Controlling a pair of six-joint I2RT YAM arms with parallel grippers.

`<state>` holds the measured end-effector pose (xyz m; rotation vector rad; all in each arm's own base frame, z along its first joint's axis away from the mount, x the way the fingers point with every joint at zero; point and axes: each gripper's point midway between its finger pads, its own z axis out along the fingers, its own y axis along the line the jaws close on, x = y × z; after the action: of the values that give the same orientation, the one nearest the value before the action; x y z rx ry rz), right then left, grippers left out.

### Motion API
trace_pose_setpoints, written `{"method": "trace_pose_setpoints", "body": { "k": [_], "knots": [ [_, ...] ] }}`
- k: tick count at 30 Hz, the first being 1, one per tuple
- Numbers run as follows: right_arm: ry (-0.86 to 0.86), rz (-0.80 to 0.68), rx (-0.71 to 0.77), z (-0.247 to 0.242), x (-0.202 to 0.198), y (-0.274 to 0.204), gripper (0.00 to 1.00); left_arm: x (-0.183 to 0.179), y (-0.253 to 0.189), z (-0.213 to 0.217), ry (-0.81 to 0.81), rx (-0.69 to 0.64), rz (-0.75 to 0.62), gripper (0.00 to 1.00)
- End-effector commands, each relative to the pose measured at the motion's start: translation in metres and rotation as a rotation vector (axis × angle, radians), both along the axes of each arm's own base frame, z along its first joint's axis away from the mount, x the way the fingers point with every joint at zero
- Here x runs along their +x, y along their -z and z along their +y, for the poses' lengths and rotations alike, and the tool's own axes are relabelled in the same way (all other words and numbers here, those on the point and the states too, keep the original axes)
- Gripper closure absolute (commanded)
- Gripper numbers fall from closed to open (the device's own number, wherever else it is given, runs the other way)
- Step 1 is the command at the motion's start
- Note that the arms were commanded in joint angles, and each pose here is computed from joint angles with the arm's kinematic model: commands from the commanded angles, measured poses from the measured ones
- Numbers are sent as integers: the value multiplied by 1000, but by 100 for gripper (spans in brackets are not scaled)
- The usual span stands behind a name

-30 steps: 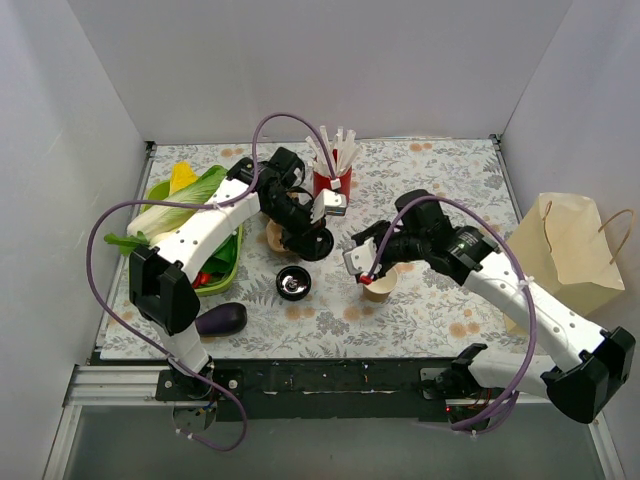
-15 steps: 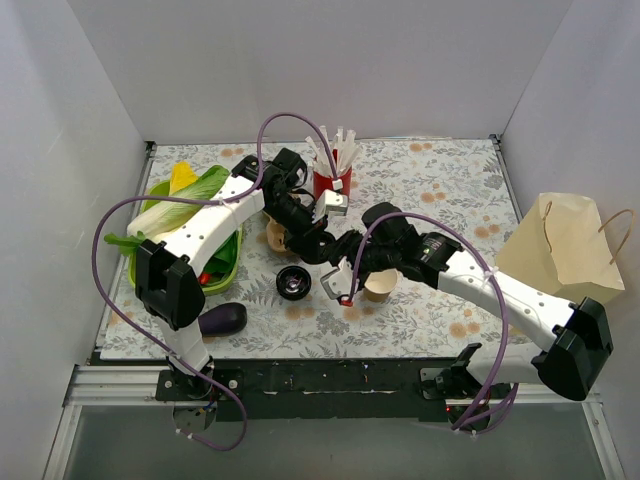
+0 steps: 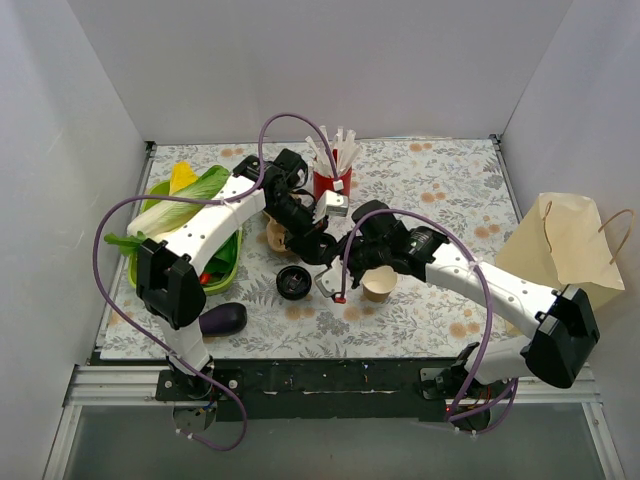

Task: Pack the takeout coffee

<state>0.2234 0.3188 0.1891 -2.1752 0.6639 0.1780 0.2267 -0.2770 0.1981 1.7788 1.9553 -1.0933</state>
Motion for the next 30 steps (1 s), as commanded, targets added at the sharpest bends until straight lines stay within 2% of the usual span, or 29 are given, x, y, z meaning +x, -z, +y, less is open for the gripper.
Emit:
{"method": "trace_pose_setpoints", "body": {
  "k": [1, 6, 8, 12, 13, 15, 18, 19, 20, 21, 22, 24, 25, 26, 27, 30],
  "knots": [
    [-2, -16, 0, 2, 2, -12, 68, -2, -13, 0, 11, -26, -2, 100],
    [36, -15, 1, 2, 8, -14, 87, 1, -14, -1, 10, -28, -12, 100],
    [54, -3, 2, 0, 8, -14, 91, 4, -15, 0, 2, -27, -19, 100],
    [134, 59, 7, -10, 7, -18, 96, 6, -19, 0, -31, -44, -24, 78],
    [168, 107, 12, -14, 4, -18, 96, 7, -26, -1, -41, -67, -57, 69],
    [218, 190, 19, -27, -2, -21, 97, 11, -29, 0, -68, -75, -97, 64],
    [346, 382, 54, -51, -11, -24, 97, 26, -41, 0, -189, -107, -183, 50],
    [382, 431, 68, -57, -12, -26, 97, 43, -51, -8, -230, -161, -255, 44],
    [432, 540, 100, -60, -19, -29, 97, 42, -55, -5, -315, -170, -236, 34],
    [497, 596, 120, -74, -14, -31, 97, 45, -58, -6, -355, -190, -247, 29],
    [536, 654, 140, -79, -14, -32, 96, 60, -68, -11, -399, -245, -305, 25],
    [637, 830, 193, -88, -14, -38, 95, 52, -65, -13, -433, -274, -265, 18],
    [659, 895, 208, -91, -15, -40, 95, 51, -65, -16, -430, -294, -241, 2],
    [641, 985, 231, -89, -22, -44, 95, 49, -62, -18, -432, -292, -215, 2],
    [697, 1077, 256, -95, -19, -46, 94, 49, -56, -21, -434, -284, -186, 2],
    [697, 1265, 270, -97, -29, -46, 94, 44, -52, -28, -386, -293, -188, 2]
  ]
}}
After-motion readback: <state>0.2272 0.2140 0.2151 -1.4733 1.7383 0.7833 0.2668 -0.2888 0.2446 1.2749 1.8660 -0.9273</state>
